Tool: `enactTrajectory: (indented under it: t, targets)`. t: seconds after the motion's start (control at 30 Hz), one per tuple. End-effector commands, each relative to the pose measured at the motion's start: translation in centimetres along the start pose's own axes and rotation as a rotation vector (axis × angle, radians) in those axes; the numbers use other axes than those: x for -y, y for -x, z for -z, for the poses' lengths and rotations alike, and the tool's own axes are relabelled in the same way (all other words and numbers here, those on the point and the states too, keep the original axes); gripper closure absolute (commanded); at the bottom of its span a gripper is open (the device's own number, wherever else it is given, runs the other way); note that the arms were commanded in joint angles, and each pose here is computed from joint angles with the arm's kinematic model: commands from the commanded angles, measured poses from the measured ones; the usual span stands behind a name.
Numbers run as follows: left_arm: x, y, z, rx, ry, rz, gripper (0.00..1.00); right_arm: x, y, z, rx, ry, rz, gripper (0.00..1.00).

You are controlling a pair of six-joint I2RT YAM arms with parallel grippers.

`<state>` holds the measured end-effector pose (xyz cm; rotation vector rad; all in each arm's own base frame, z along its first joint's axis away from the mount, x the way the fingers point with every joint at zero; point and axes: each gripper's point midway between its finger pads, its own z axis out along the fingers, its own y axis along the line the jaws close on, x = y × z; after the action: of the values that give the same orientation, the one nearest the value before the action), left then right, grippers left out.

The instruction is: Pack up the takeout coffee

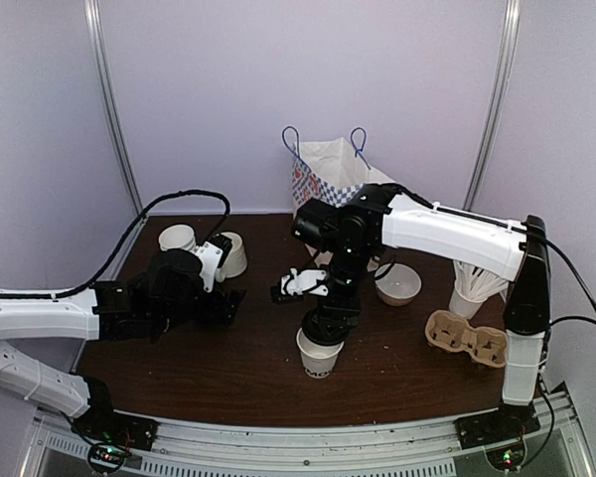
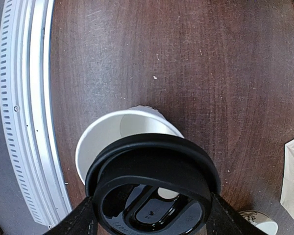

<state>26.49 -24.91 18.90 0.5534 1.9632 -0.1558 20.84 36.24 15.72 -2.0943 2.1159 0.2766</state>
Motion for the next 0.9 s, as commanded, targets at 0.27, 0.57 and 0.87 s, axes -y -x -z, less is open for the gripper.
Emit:
enactTrajectory:
  t: [0.27, 0.57, 0.87]
  targets:
    - [-1.1, 0.5, 0.3, 0.046, 0.025, 0.058, 0.08, -0.7, 0.4, -0.7, -0.069, -0.032, 0.063, 0.28]
    - [-1.4, 0.2, 0.5, 0.045, 0.028, 0.065, 0.08, -0.9, 0.6, -1.5, -0.091, -0.02, 0.071, 0.27]
    - [-1.3, -0.2, 0.3, 0.036, 0.026, 0.064, 0.08, -1.5, 0.7, -2.0, -0.106, -0.009, 0.084, 0.26]
